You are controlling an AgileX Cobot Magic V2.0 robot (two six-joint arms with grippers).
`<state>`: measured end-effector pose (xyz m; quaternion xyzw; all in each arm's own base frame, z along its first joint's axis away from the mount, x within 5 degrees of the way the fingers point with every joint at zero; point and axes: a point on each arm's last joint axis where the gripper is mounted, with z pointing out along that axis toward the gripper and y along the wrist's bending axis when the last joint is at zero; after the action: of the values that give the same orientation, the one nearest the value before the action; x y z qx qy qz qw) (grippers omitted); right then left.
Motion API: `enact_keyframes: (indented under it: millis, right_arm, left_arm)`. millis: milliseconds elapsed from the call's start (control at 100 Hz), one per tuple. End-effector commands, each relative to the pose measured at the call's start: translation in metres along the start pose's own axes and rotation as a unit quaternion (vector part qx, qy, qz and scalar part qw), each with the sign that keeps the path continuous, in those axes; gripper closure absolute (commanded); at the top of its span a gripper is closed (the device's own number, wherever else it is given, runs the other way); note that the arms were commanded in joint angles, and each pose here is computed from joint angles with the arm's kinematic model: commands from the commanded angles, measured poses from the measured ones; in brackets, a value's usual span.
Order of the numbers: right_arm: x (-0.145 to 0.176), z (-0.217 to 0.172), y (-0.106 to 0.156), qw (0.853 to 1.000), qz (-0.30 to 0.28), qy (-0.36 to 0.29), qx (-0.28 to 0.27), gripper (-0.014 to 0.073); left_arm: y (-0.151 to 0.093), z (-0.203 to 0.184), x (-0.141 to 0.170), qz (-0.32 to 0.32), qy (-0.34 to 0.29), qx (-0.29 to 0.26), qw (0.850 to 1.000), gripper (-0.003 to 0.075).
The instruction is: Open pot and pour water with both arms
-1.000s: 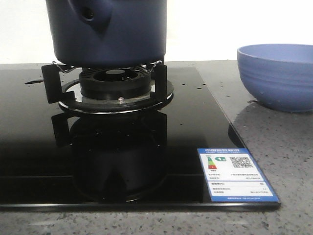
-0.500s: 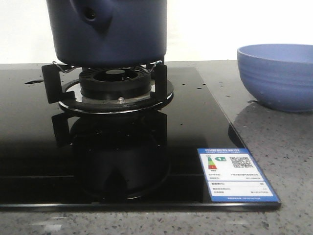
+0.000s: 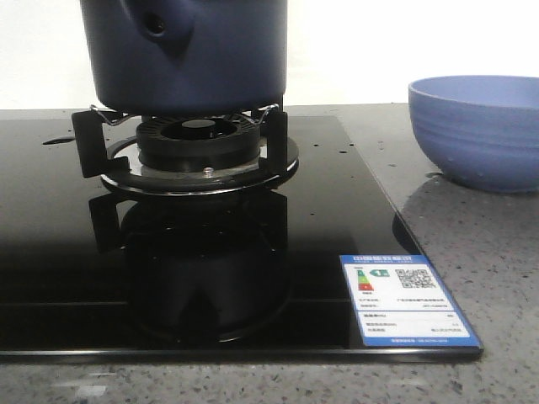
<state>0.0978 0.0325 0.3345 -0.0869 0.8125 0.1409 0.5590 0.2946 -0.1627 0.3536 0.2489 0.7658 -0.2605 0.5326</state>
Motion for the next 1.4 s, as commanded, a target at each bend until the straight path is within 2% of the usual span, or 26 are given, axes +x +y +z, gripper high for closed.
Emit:
enact_keyframes:
  millis: [0,60,230,420,680,830,1030,1160,1220,1390]
  right_arm:
    - [-0.017,-0.003,0.001,0.999,-0.004,-0.044,0.003,0.0125]
    - [-0.017,-0.003,0.001,0.999,-0.004,-0.044,0.003,0.0125]
    - [-0.015,-0.002,0.001,0.999,-0.004,-0.035,0.001,0.0125]
    - [-0.013,0.000,0.000,1.000,-0.009,-0.022,0.004,0.0125]
    - [-0.036,0.023,-0.015,0.996,0.014,0.073,0.049,0.0125]
    - [-0.061,0.045,-0.033,0.987,0.038,0.132,0.077,0.0125]
    - [-0.088,0.081,-0.065,0.973,0.080,0.192,0.104,0.0125]
    - [-0.091,0.109,-0.083,0.960,0.094,0.243,0.107,0.0125]
    - [-0.090,0.120,-0.090,0.954,0.091,0.262,0.110,0.0125]
    - [-0.072,0.151,-0.106,0.939,0.098,0.309,0.116,0.0125]
  left_arm:
    - [-0.003,-0.011,-0.020,-0.006,-0.041,-0.010,0.999,0.0366]
    - [-0.003,-0.011,-0.020,-0.006,-0.041,-0.010,0.999,0.0391]
    - [-0.006,-0.020,-0.026,-0.001,-0.054,-0.008,0.999,0.0390]
    - [-0.015,-0.055,-0.054,0.025,-0.109,-0.014,0.994,0.0384]
    - [0.000,-0.116,-0.077,0.049,-0.171,-0.077,0.981,0.0384]
    - [0.010,-0.145,-0.080,0.057,-0.178,-0.095,0.978,0.0384]
    - [0.026,-0.162,-0.075,0.054,-0.159,-0.109,0.980,0.0384]
    - [0.028,-0.163,-0.075,0.051,-0.160,-0.115,0.979,0.0377]
    - [0.029,-0.163,-0.075,0.053,-0.160,-0.120,0.978,0.0350]
    - [0.029,-0.163,-0.075,0.055,-0.159,-0.123,0.978,0.0340]
